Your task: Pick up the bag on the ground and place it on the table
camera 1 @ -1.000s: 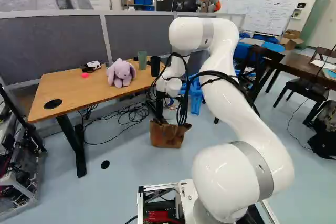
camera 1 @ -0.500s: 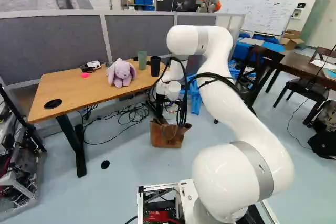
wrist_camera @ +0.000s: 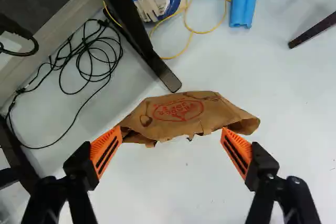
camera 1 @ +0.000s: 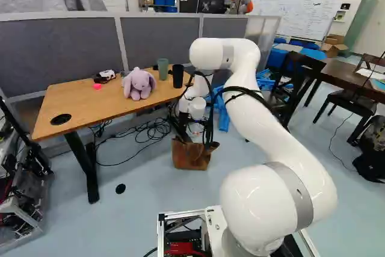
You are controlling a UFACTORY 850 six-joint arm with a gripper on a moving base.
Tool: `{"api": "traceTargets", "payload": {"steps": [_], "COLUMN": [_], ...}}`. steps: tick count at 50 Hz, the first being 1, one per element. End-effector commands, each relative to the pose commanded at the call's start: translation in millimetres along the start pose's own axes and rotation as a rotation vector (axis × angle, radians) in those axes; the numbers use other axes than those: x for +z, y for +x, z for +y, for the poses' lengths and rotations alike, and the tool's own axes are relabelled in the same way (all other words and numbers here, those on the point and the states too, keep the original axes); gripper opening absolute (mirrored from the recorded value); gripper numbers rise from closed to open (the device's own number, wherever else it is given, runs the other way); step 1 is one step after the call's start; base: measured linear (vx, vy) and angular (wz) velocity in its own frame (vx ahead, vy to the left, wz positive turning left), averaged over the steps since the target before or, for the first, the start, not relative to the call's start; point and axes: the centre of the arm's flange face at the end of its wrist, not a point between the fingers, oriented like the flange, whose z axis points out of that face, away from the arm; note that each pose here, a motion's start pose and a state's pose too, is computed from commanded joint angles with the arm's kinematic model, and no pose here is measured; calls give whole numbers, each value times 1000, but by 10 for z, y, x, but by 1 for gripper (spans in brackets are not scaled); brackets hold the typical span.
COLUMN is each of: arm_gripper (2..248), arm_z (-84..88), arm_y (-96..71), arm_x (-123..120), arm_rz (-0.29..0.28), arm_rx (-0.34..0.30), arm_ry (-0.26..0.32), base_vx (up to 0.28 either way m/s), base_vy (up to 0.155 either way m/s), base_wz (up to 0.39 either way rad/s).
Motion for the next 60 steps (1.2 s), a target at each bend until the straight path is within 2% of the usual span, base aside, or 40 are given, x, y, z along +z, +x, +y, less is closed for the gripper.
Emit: {"api": "traceTargets", "payload": {"steps": [10,15,60], "arm_gripper": [247,247,247], "arm_z": [3,5,27], "arm_y": [-49,-74,-316], "arm_x": [137,206,823], "arm_rz": [-9,-13,-41], "arm_rx": [1,31,489], "arm_ry": [-3,-5,-29], "base_vx": [0,0,0], "base_vy": [0,0,0], "base_wz": [0,0,0]}}
